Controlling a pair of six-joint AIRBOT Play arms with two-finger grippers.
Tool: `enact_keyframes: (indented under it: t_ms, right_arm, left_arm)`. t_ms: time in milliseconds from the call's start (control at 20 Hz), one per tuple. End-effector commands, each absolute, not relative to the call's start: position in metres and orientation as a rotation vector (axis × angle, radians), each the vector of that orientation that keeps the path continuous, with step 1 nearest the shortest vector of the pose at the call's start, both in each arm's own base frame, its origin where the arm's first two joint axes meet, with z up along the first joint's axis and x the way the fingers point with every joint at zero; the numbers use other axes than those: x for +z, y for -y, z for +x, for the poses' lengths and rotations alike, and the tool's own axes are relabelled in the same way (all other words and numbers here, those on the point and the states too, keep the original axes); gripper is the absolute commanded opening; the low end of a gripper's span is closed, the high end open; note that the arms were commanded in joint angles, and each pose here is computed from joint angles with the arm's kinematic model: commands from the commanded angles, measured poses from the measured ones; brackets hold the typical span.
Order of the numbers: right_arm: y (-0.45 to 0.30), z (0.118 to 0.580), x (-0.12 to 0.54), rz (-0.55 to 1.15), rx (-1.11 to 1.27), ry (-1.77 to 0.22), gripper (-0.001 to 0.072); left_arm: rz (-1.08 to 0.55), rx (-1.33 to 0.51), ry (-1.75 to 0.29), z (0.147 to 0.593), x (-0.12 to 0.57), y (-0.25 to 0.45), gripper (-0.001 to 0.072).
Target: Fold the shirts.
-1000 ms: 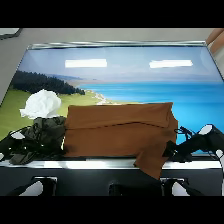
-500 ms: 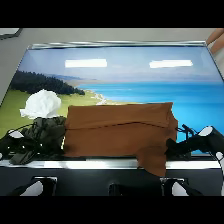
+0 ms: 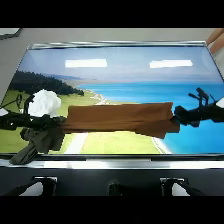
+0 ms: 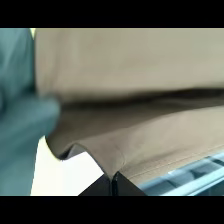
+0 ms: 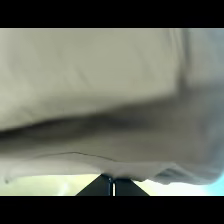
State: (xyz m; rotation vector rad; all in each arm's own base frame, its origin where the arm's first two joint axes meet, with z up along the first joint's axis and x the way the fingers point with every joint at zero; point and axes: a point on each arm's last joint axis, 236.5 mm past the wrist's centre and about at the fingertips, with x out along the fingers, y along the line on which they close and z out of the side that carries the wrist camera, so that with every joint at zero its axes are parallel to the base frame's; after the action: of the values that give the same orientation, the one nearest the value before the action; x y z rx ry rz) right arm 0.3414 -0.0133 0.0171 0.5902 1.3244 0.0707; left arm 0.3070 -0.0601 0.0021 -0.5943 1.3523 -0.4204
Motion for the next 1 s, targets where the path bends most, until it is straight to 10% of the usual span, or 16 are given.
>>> enact_keyframes:
  t_ms: [0,350,750,850,950]
  right_arm:
    - [0.019,0.413,0.026,0.614,0.049,-1.222,0.0032]
    - [0.01,0.453,-0.037,0.783,0.07,-1.304,0.0037]
    - [0.015,0.454,-0.06,0.76,0.066,-1.327,0.0062]
    - [0.014,0.451,-0.053,0.751,0.084,-1.344,0.0464]
    - [0.024,0.446,-0.032,0.731,0.123,-1.362,0.0695]
  left_arm:
    - [-0.6,-0.424,-1.358,0.356,0.001,0.062,0.0021]
    - [-0.623,-0.428,-1.421,0.423,-0.032,0.072,0.0022]
    - [-0.532,-0.412,-1.668,0.38,-0.067,0.071,0.0082]
    - [-0.539,-0.415,-1.686,0.378,-0.06,0.072,0.0667]
    - [-0.523,-0.433,-1.675,0.384,-0.044,0.071,0.067]
